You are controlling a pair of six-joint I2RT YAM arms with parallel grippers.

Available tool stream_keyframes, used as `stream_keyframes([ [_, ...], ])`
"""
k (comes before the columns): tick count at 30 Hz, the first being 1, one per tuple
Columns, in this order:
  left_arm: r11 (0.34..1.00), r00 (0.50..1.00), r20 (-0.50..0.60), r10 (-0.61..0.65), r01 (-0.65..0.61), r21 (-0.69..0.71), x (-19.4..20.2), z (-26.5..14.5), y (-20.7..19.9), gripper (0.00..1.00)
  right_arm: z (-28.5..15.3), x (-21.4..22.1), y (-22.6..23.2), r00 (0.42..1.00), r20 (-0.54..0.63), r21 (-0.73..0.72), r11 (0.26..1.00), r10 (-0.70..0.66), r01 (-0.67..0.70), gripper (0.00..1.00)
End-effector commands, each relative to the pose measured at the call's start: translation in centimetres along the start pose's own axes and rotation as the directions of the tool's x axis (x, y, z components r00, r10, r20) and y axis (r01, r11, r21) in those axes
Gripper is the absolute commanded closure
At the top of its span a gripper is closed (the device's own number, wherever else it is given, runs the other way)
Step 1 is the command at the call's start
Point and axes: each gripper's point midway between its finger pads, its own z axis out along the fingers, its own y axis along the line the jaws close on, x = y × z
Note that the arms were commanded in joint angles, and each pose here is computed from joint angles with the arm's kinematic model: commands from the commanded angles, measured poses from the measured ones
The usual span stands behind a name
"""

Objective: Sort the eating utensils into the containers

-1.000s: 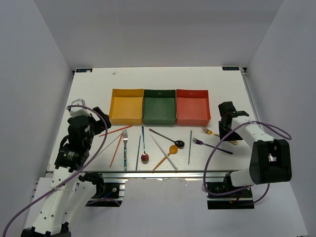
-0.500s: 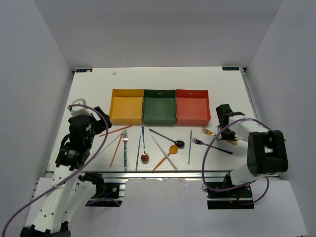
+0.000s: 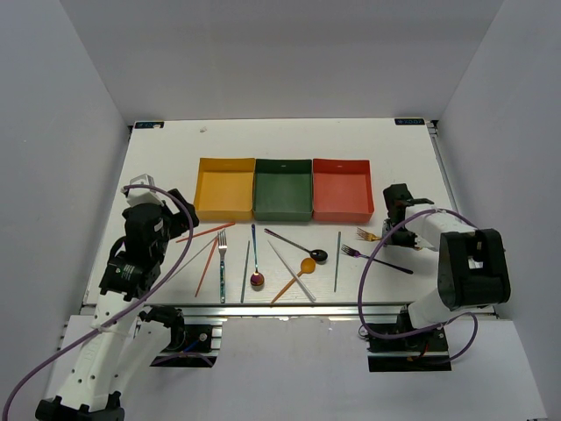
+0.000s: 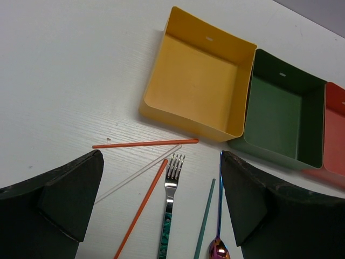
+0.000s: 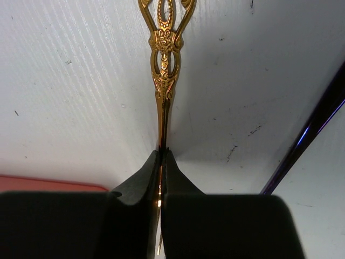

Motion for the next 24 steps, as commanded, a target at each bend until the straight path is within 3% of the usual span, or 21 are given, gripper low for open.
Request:
stream_keyframes([
  [1, 1.000, 1.000, 0.012, -0.006, 0.006, -0.010, -0.4, -0.1, 0.1, 0.02, 0.9, -0.6, -2.3, 1.000, 0.026, 0.075, 0.997, 0.013, -0.015, 1.00],
  [9, 1.000, 1.000, 0.010, -0.005, 0.006, -0.018, -0.3, 0.0, 0.2, 0.02, -1.6, -0.8, -1.1, 1.000, -0.008, -0.008, 1.000, 0.018, -0.018, 1.00],
  [15, 1.000, 1.000, 0.005, -0.004, 0.005, -0.020, -0.2, 0.1, 0.2, 0.02, -5.5, -1.6, 1.4, 0.999, -0.037, -0.196, 0.981, -0.007, 0.000, 1.00],
  [18, 1.000, 1.000, 0.004, -0.004, 0.004, -0.022, -0.2, 0.1, 0.2, 0.02, -8.0, -1.7, 3.2, 0.996, -0.044, -0.306, 0.950, -0.082, 0.064, 1.00],
  [20, 1.000, 1.000, 0.004, -0.005, 0.005, -0.026, -0.2, 0.1, 0.3, 0.02, -9.9, -1.6, 4.7, 0.986, -0.016, -0.405, 0.903, -0.167, 0.146, 1.00],
  [24, 1.000, 1.000, 0.001, -0.003, 0.004, -0.029, -0.1, 0.3, 0.3, 0.02, -16.4, 1.8, 13.0, 0.922, 0.035, -0.687, 0.661, -0.385, 0.302, 1.00],
])
